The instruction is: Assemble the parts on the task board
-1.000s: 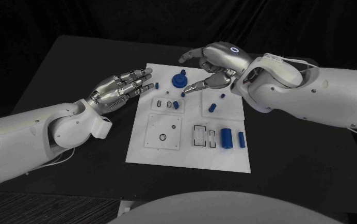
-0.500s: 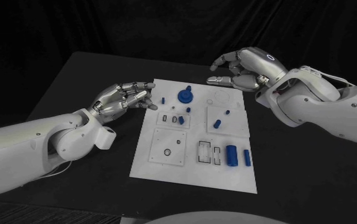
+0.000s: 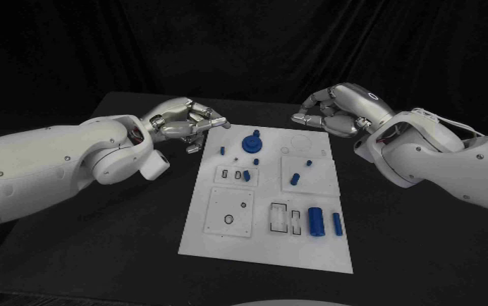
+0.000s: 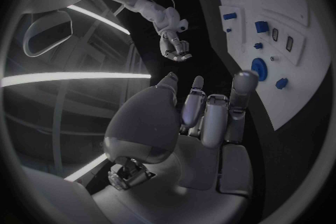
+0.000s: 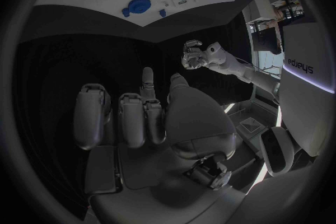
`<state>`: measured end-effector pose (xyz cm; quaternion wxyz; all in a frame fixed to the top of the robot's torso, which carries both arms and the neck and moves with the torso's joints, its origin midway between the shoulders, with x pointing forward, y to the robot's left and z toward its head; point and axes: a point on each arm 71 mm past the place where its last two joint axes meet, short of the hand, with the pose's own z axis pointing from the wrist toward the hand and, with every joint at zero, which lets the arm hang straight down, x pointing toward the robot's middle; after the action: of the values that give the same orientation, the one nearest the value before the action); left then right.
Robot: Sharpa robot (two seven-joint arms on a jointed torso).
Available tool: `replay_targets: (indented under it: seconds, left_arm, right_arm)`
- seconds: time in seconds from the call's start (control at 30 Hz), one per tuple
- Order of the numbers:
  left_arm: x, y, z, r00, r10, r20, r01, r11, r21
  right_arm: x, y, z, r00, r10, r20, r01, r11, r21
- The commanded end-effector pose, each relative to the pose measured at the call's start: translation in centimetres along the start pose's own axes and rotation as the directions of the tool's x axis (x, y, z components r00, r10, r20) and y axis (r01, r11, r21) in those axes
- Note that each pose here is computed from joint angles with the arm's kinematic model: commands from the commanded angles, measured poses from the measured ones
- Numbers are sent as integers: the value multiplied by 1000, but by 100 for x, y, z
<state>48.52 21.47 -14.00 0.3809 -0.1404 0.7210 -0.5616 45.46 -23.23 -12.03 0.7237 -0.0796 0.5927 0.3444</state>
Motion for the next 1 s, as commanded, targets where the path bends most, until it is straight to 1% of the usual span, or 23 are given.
replay_targets:
  seconds: [0.03,0.07,0.17,0.27,0.33,0.4,0.47,0.5,0.6,0.73,0.8,0.93,1.0]
  left_arm:
    - [-3,103,53,988,137,-67,-149,964,-221]
    - [-3,104,63,988,141,-70,-153,961,-232]
    - [34,131,119,982,150,-113,-179,930,-322]
    - [119,170,170,971,143,-193,-214,881,-422]
    - [176,189,211,960,138,-242,-241,849,-471]
    - [223,202,253,950,137,-282,-269,819,-507]
    - [264,211,301,930,165,-327,-325,787,-525]
    - [290,211,351,908,213,-361,-387,756,-527]
    - [334,207,444,875,280,-394,-464,712,-527]
    - [417,219,542,845,316,-432,-522,663,-536]
    - [474,237,593,829,324,-456,-549,631,-548]
    - [536,272,654,812,330,-481,-577,580,-575]
    - [548,287,674,808,332,-486,-583,561,-588]
  right_arm:
    - [37,-4,11,1000,13,15,-13,1000,20]
    - [41,-3,12,1000,13,18,-14,1000,20]
    - [61,1,5,999,17,36,-18,999,27]
    - [76,-8,-18,999,21,42,-22,999,41]
    - [90,-17,-40,999,24,41,-26,998,53]
    - [105,-29,-65,999,26,38,-28,998,63]
    - [123,-43,-95,999,29,33,-31,997,74]
    - [137,-56,-121,999,31,26,-33,996,83]
    - [162,-82,-166,999,34,17,-36,995,98]
    - [185,-110,-203,999,36,10,-37,993,114]
    - [196,-125,-216,999,37,4,-37,992,124]
    - [211,-138,-227,999,39,-9,-37,990,137]
    - [217,-143,-228,999,39,-13,-37,989,141]
